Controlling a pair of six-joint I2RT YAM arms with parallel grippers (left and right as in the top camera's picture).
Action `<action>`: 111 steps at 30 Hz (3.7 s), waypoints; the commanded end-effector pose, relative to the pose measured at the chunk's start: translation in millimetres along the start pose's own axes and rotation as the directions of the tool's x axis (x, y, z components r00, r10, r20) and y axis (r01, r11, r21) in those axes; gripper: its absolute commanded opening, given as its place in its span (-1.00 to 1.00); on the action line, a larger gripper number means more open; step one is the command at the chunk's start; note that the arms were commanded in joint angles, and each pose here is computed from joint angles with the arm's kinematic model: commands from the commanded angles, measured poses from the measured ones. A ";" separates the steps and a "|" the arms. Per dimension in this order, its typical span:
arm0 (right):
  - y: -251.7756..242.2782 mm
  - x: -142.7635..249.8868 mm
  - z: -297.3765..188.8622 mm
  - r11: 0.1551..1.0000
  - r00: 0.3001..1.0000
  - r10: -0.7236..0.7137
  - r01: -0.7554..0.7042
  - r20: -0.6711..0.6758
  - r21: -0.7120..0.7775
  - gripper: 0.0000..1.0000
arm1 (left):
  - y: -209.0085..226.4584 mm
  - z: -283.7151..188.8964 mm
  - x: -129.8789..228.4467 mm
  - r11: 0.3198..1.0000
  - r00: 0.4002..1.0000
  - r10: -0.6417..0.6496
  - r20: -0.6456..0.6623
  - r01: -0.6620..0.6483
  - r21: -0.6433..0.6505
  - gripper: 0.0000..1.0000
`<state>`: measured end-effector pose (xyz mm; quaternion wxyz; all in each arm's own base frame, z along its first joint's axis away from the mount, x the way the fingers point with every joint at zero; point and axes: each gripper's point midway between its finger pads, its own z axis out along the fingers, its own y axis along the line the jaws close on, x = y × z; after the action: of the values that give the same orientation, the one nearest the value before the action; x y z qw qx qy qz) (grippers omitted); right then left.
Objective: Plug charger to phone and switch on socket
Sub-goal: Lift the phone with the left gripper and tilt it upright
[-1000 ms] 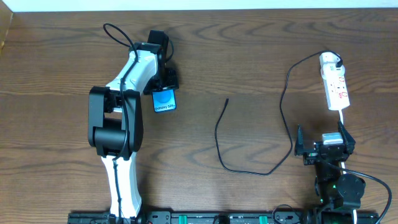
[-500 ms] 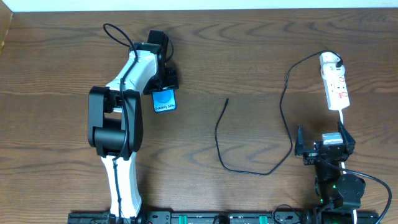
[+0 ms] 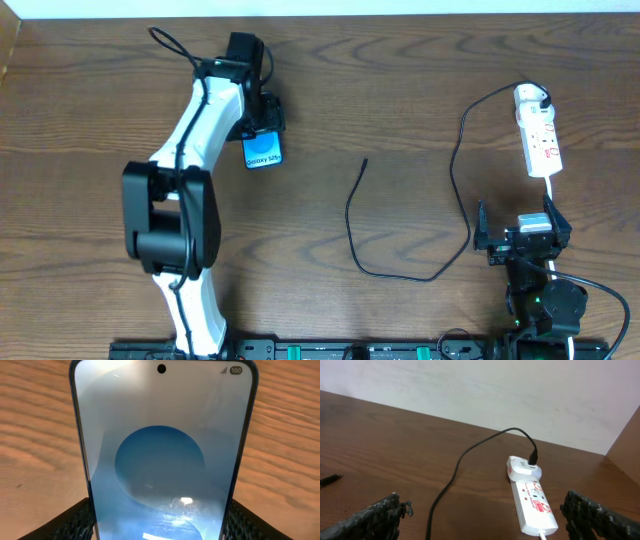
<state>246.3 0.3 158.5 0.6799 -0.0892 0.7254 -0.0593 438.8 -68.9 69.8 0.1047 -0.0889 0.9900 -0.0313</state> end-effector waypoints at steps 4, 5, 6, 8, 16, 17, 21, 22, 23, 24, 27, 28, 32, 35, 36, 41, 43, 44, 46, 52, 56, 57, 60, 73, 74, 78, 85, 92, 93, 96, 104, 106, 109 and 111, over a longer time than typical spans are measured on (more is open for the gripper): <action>0.4 0.2 -0.2 1.000 1.000 -0.009 0.009 0.000 0.000 0.99 | -14.0 -52.0 4.3 0.994 1.000 -0.002 0.029 -0.001 0.107 -0.85; 0.4 0.1 -0.3 1.000 1.000 -0.009 0.009 0.001 0.000 0.99 | -21.6 -62.3 8.9 0.988 1.000 -0.001 0.021 -0.002 0.157 -0.85; 0.4 0.2 -0.2 1.000 1.000 -0.009 0.009 0.001 0.000 0.99 | -27.4 -68.3 11.5 0.981 1.000 -0.001 0.015 -0.002 0.194 -0.85; 0.4 0.1 -0.3 1.000 1.000 -0.009 0.009 0.001 0.000 0.99 | -43.2 -81.0 18.0 0.957 1.000 0.007 -0.004 -0.006 0.291 -0.85; 0.4 0.1 -0.3 1.000 1.000 -0.009 0.009 0.001 0.000 0.99 | -108.4 -145.3 51.3 0.723 0.961 -0.071 -0.266 0.233 0.650 -0.85; 0.4 0.1 -0.3 1.000 1.000 -0.009 0.009 0.001 0.000 0.98 | -112.5 -150.2 53.3 0.698 0.949 -0.083 -0.304 0.273 0.662 -0.85; 0.4 0.1 -0.3 1.000 1.000 -0.009 0.009 0.001 0.000 0.99 | -128.0 -171.2 61.0 0.589 0.876 -0.109 -0.470 0.438 0.679 -0.86; 0.4 0.2 -0.2 1.000 1.000 -0.009 0.009 0.000 0.000 0.99 | -130.7 -175.7 62.5 0.566 0.853 -0.115 -0.510 0.478 0.672 -0.86; 0.4 0.1 -0.3 1.000 1.000 -0.009 0.009 0.001 0.000 0.98 | -133.8 -181.3 64.3 0.538 0.823 -0.118 -0.556 0.524 0.660 -0.85; 0.4 0.1 -0.3 1.000 1.000 -0.009 0.009 0.001 0.000 0.99 | -136.0 -185.8 65.6 0.517 0.797 -0.119 -0.592 0.559 0.649 -0.86; 0.4 0.1 -0.3 1.000 1.000 -0.009 0.009 0.001 0.000 0.99 | -141.8 -199.2 69.3 0.459 0.714 -0.111 -0.692 0.654 0.601 -0.86; 0.4 0.1 -0.3 1.000 1.000 -0.009 0.009 0.001 0.000 0.99 | -144.4 -206.4 71.1 0.432 0.672 -0.098 -0.734 0.693 0.577 -0.86; 0.4 0.1 -0.3 1.000 1.000 -0.009 0.009 0.001 0.000 0.98 | -149.1 -223.9 74.9 0.379 0.580 -0.048 -0.813 0.764 0.522 -0.86; 0.4 0.2 -0.2 1.000 1.000 -0.009 0.009 0.000 0.000 0.99 | -151.1 -234.5 76.9 0.353 0.526 -0.011 -0.850 0.798 0.489 -0.86; 0.4 0.1 -0.3 1.000 1.000 -0.009 0.009 0.001 0.000 0.99 | -151.4 -236.6 77.3 0.349 0.508 -0.007 -0.861 0.808 0.474 -0.86; 0.4 0.1 -0.3 1.000 1.000 -0.009 0.009 0.001 0.000 0.98 | -150.9 -237.1 76.8 0.342 0.392 -0.053 -0.918 0.871 0.352 -0.86; 0.4 0.1 -0.3 1.000 1.000 -0.009 0.009 0.001 0.000 0.99 | -149.7 -238.9 75.8 0.335 0.371 -0.052 -0.927 0.881 0.334 -0.86; 0.4 0.1 -0.3 1.000 1.000 -0.009 0.009 0.001 0.000 0.99 | -149.0 -239.4 75.2 0.332 0.371 -0.049 -0.927 0.882 0.335 -0.86; 0.4 0.1 -0.3 1.000 1.000 -0.009 0.009 0.001 0.000 0.99 | -147.9 -239.2 74.1 0.329 0.371 -0.052 -0.927 0.883 0.335 -0.86; 0.4 0.1 -0.3 1.000 1.000 -0.009 0.009 0.001 0.000 0.99 | -145.9 -239.0 72.3 0.324 0.372 -0.056 -0.927 0.885 0.336 -0.85; 0.4 0.1 -0.3 1.000 1.000 -0.009 0.009 0.001 0.000 0.99 | -145.9 -239.0 72.3 0.324 0.372 -0.055 -0.926 0.885 0.336 -0.86; 0.4 0.1 -0.3 1.000 1.000 -0.009 0.009 0.001 0.000 0.99 | -145.9 -239.0 72.3 0.324 0.372 -0.055 -0.926 0.885 0.336 -0.85; 0.3 0.0 -0.3 1.000 1.000 -0.009 0.009 0.001 0.000 0.99 | -145.9 -239.0 72.3 0.324 0.372 -0.055 -0.926 0.885 0.336 -0.85; 0.4 0.1 -0.3 1.000 1.000 -0.009 0.009 0.001 0.000 0.99 | -145.9 -239.0 72.3 0.324 0.372 -0.055 -0.926 0.885 0.336 -0.86; 0.4 0.1 -0.3 1.000 1.000 -0.009 0.009 0.001 0.000 0.99 | -145.9 -239.0 72.3 0.324 0.372 -0.055 -0.926 0.885 0.336 -0.86; 0.4 0.1 -0.3 1.000 1.000 -0.009 0.009 0.001 0.000 0.99 | -145.9 -239.0 72.3 0.324 0.372 -0.055 -0.926 0.885 0.336 -0.85; 0.4 0.1 -0.3 1.000 1.000 -0.009 0.009 0.001 0.000 0.99 | -145.9 -238.9 72.3 0.324 0.372 -0.056 -0.926 0.884 0.336 -0.85; 0.4 0.1 -0.3 1.000 1.000 -0.009 0.009 0.001 0.000 0.98 | -145.9 -238.9 72.3 0.324 0.372 -0.056 -0.926 0.884 0.336 -0.86; 0.4 0.1 -0.3 1.000 1.000 -0.009 0.009 0.001 0.000 0.99 | -145.9 -238.9 72.3 0.324 0.372 -0.056 -0.926 0.884 0.336 -0.86; 0.4 0.1 -0.3 1.000 1.000 -0.009 0.009 0.001 0.000 0.99 | -145.8 -238.1 72.1 0.325 0.374 -0.060 -0.925 0.884 0.336 -0.86; 0.4 0.1 -0.3 1.000 1.000 -0.009 0.009 0.001 0.000 0.98 | -146.4 -234.3 67.5 0.327 0.423 -0.069 -0.903 0.865 0.380 -0.86; 0.4 0.1 -0.3 1.000 1.000 -0.009 0.009 0.001 0.000 0.99 | -145.7 -228.0 64.8 0.335 0.445 -0.101 -0.890 0.857 0.391 -0.86; 0.4 0.2 -0.2 1.000 1.000 -0.009 0.009 0.000 0.000 0.99 | -141.9 -211.8 60.6 0.358 0.475 -0.189 -0.860 0.848 0.390 -0.86; 0.4 0.1 -0.3 1.000 1.000 -0.009 0.009 0.001 0.000 0.99 | -137.0 -197.4 56.4 0.384 0.513 -0.261 -0.818 0.832 0.400 -0.86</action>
<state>246.3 0.3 158.5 0.6799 -0.0892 0.7254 -0.0593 360.1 -213.3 261.9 -0.2872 -0.3651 0.7136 -0.5244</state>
